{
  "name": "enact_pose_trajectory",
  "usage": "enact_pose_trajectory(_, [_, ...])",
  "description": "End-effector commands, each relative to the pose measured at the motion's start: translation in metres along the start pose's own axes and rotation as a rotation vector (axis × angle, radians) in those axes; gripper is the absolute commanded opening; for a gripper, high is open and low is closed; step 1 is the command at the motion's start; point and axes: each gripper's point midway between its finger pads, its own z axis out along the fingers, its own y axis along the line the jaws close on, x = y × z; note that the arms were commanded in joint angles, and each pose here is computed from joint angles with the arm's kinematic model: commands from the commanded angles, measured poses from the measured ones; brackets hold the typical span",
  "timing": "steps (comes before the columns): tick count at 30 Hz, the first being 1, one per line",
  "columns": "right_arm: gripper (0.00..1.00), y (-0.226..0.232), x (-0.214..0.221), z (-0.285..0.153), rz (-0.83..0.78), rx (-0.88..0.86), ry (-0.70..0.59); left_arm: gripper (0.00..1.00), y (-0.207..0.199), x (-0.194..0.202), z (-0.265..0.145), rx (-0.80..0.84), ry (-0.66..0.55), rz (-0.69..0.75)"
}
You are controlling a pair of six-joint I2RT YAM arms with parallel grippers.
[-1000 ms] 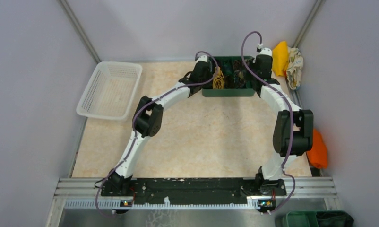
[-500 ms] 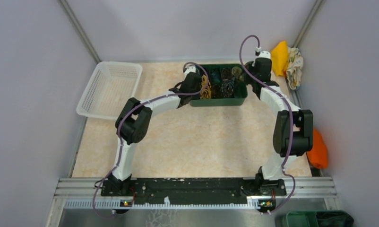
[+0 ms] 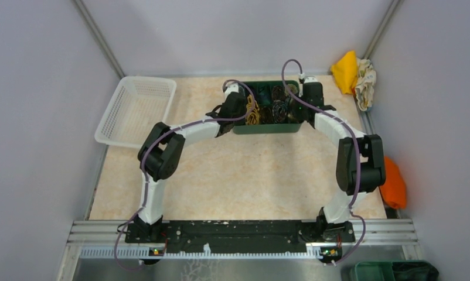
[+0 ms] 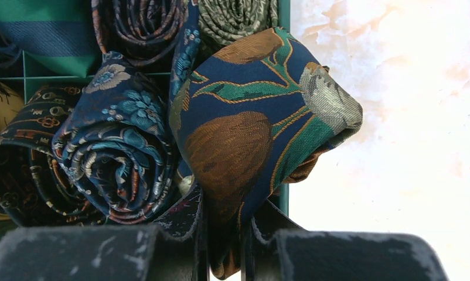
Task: Roll the ties
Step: Move the storage box to the center of the board, then place the tie in the storage box.
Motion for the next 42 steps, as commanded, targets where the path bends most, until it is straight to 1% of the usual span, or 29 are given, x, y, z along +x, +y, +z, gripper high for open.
enact_pose_trajectory(1, [0.0, 0.003, -0.001, -0.006, -0.119, 0.069, 0.101, 0.0, 0.072, 0.097, -0.004, -0.186, 0.282, 0.104])
enact_pose_trajectory(8, [0.0, -0.009, 0.036, 0.003, -0.195, 0.17, 0.367, 0.0, 0.069, 0.09, -0.01, -0.165, 0.273, 0.102])
enact_pose_trajectory(11, [0.0, -0.016, 0.052, 0.004, -0.225, 0.223, 0.451, 0.0, 0.067, 0.083, -0.014, -0.158, 0.257, 0.103])
enact_pose_trajectory(16, [0.0, -0.024, 0.069, 0.002, -0.253, 0.273, 0.56, 0.0, 0.067, 0.078, -0.019, -0.153, 0.247, 0.105])
enact_pose_trajectory(23, [0.0, -0.021, 0.098, 0.019, -0.291, 0.264, 0.721, 0.0, 0.063, 0.071, -0.023, -0.138, 0.235, 0.103])
enact_pose_trajectory(26, [0.0, -0.02, 0.099, 0.027, -0.294, 0.271, 0.743, 0.0, 0.062, 0.068, -0.024, -0.131, 0.23, 0.102])
enact_pose_trajectory(28, [0.0, -0.015, 0.092, 0.035, -0.282, 0.253, 0.72, 0.0, 0.061, 0.067, -0.025, -0.126, 0.227, 0.101])
enact_pose_trajectory(30, [0.08, -0.01, 0.08, 0.039, -0.268, 0.238, 0.672, 0.0, 0.061, 0.065, -0.025, -0.126, 0.225, 0.103])
enact_pose_trajectory(31, [0.14, -0.008, 0.072, 0.038, -0.263, 0.24, 0.639, 0.0, 0.061, 0.065, -0.026, -0.125, 0.224, 0.105])
enact_pose_trajectory(34, [0.51, -0.001, 0.047, 0.03, -0.245, 0.22, 0.526, 0.0, 0.061, 0.064, -0.028, -0.119, 0.22, 0.107])
enact_pose_trajectory(35, [0.59, 0.001, 0.04, 0.026, -0.24, 0.207, 0.495, 0.0, 0.06, 0.064, -0.028, -0.116, 0.221, 0.106])
enact_pose_trajectory(38, [0.69, 0.009, 0.022, 0.017, -0.228, 0.165, 0.427, 0.0, 0.059, 0.065, -0.027, -0.107, 0.225, 0.101])
enact_pose_trajectory(41, [0.76, 0.015, 0.01, 0.009, -0.218, 0.135, 0.379, 0.0, 0.059, 0.067, -0.026, -0.107, 0.228, 0.098])
enact_pose_trajectory(42, [0.76, 0.016, 0.008, 0.007, -0.217, 0.131, 0.373, 0.0, 0.059, 0.068, -0.026, -0.107, 0.231, 0.097])
